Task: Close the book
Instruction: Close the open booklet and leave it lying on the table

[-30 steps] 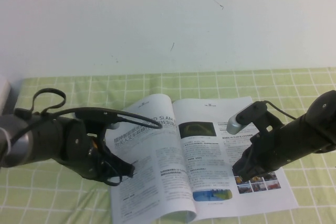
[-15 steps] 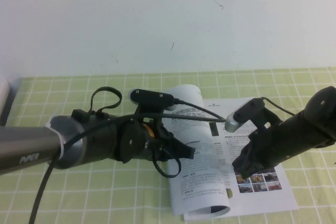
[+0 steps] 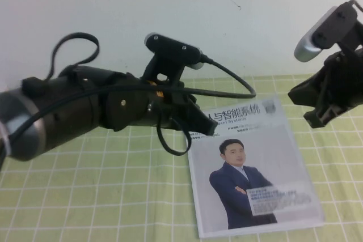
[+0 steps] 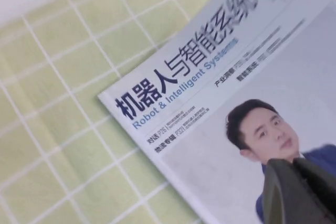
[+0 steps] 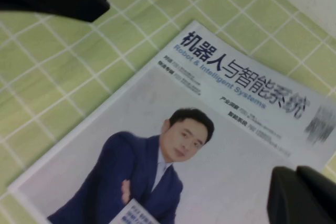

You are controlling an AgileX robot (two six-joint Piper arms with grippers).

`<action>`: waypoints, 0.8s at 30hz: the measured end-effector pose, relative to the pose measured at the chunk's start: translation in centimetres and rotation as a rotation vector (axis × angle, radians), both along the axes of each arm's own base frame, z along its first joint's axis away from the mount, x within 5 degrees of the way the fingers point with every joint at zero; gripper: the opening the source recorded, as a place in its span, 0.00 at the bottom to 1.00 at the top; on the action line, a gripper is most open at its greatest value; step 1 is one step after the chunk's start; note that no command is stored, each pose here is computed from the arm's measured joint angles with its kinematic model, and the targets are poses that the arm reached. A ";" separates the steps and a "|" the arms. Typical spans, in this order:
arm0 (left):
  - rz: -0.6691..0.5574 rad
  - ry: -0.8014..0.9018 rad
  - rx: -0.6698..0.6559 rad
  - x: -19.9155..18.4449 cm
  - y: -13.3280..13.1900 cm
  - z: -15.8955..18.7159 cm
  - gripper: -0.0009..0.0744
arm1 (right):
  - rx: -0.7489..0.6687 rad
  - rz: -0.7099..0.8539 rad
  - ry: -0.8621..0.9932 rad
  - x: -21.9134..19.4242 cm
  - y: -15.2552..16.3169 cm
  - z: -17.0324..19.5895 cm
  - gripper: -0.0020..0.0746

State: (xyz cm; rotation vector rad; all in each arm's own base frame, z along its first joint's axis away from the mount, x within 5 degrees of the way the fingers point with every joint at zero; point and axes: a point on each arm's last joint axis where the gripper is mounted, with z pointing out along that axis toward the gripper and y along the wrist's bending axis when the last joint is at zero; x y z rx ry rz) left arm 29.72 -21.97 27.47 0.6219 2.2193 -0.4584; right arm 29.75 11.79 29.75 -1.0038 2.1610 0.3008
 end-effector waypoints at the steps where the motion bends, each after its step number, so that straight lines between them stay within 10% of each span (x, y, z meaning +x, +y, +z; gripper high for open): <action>1: -0.037 -0.029 0.037 -0.5 0.4 0.9 0.01 | -0.006 0.018 0.000 -0.8 -0.2 0.7 0.02; 6: -0.096 -0.082 0.253 -3.2 3.4 4.2 0.01 | -0.124 0.032 0.049 -4.3 -1.8 3.0 0.02; 12: 0.178 -0.171 0.426 -5.4 8.7 8.6 0.01 | -0.402 -0.204 0.043 -7.6 -6.2 5.4 0.02; 24: 0.258 -0.401 0.056 -14.3 14.3 10.1 0.01 | -0.183 -0.446 -0.255 -17.5 -9.9 8.5 0.02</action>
